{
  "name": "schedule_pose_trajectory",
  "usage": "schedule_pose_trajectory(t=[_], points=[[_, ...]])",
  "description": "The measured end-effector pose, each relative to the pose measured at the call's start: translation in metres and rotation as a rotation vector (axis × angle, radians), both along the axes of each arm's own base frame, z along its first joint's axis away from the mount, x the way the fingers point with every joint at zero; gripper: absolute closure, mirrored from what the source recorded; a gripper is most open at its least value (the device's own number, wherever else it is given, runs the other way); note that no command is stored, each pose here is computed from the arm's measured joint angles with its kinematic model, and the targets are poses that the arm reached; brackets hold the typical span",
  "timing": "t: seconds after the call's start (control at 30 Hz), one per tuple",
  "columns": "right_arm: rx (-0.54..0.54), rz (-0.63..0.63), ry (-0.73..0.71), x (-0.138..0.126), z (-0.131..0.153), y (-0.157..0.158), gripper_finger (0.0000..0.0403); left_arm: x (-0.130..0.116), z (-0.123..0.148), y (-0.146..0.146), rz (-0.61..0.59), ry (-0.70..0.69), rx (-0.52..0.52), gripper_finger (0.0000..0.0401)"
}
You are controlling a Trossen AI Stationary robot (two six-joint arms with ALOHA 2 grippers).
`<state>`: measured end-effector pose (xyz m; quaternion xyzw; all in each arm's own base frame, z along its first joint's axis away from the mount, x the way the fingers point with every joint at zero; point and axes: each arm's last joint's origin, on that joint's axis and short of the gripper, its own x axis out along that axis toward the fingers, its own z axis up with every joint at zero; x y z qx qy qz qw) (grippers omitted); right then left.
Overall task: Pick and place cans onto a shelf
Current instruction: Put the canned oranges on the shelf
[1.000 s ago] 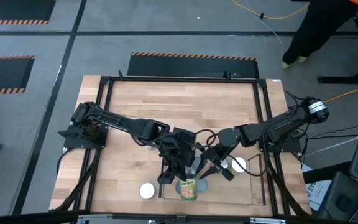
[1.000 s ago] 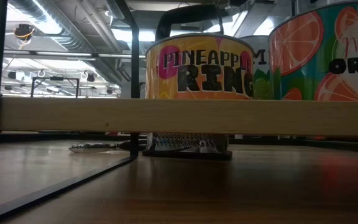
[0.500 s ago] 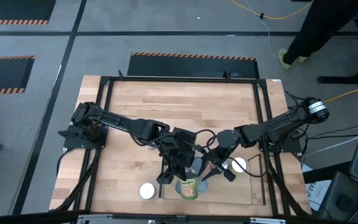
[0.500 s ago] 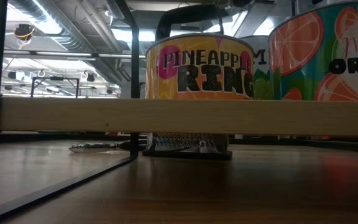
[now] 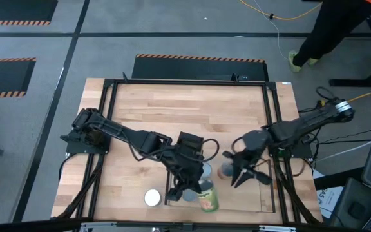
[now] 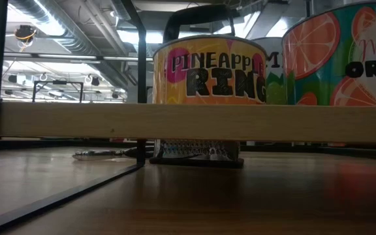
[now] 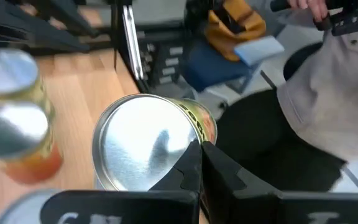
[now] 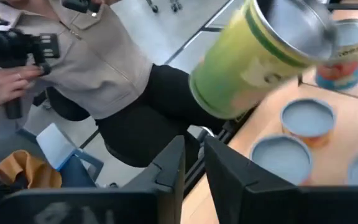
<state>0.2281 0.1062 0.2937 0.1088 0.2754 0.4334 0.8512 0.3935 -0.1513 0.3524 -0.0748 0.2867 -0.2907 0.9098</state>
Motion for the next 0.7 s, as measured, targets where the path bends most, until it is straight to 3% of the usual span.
schedule_pose_trajectory(t=[0.33,0.7], points=[[-0.084,-0.169,-0.028,-0.062,0.031,-0.022,0.0351,0.006,0.016,-0.008,0.074,-0.220,0.023,0.0401],[-0.148,-0.277,-0.044,-0.089,0.037,-0.037,0.0351,0.014,0.011,-0.009,0.149,-0.260,0.044,0.0401]])
